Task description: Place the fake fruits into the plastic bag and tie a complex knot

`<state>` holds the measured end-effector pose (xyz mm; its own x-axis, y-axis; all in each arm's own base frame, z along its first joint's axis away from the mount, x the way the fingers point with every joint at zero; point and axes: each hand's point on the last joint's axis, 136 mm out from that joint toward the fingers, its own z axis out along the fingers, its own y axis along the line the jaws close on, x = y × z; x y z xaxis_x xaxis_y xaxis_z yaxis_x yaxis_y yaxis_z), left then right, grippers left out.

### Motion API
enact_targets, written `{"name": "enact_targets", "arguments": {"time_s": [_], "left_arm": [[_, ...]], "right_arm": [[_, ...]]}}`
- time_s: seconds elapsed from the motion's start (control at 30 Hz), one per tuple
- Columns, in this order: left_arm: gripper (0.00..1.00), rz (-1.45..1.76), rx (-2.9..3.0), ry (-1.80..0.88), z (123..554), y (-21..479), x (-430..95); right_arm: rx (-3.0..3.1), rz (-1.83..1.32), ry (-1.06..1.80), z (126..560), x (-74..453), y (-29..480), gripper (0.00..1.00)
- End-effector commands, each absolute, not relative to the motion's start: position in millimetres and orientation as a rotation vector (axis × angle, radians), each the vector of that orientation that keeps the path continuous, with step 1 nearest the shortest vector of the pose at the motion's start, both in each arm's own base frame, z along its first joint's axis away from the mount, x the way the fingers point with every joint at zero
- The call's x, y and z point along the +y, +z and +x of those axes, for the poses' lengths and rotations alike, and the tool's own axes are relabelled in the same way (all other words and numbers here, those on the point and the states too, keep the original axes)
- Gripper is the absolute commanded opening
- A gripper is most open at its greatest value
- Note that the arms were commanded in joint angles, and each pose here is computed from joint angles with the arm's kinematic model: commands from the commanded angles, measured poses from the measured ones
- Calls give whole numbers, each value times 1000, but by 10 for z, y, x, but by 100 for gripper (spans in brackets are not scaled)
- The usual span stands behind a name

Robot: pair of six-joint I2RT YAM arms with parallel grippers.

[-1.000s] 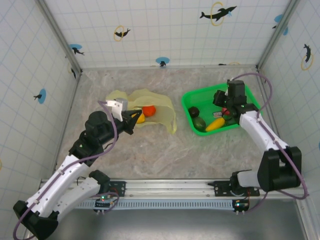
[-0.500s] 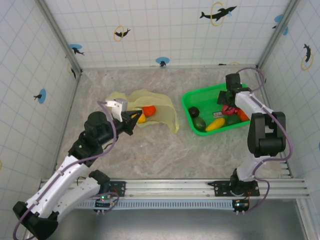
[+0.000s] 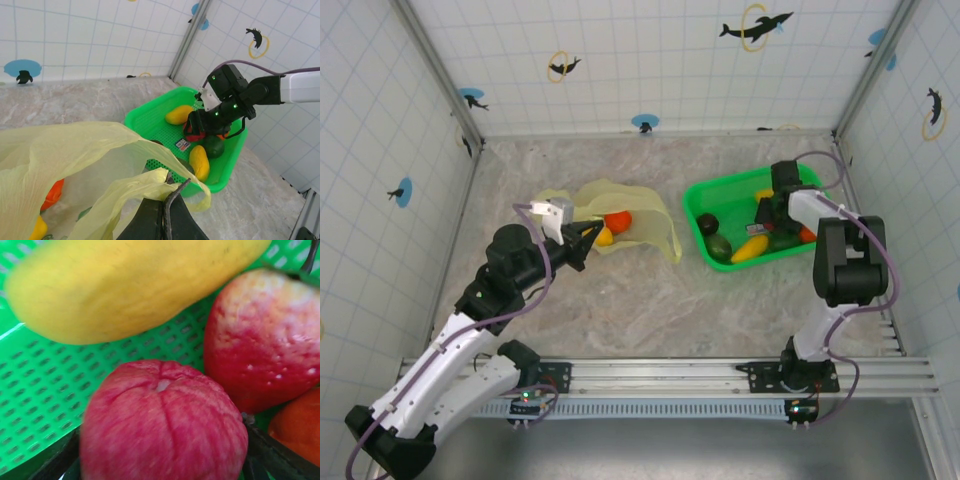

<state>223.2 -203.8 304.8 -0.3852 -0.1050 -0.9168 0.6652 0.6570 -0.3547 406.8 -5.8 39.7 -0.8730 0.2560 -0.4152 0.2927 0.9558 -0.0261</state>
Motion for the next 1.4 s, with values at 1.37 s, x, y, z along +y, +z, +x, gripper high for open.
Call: {"name": "enact_targets", "arguments": {"time_s": [1.37], "left_arm": [[0,316,1818,-768,2258,3114,-1740]], "right_arm": [[1877,-944,696,2383,3668,2077,56]]}}
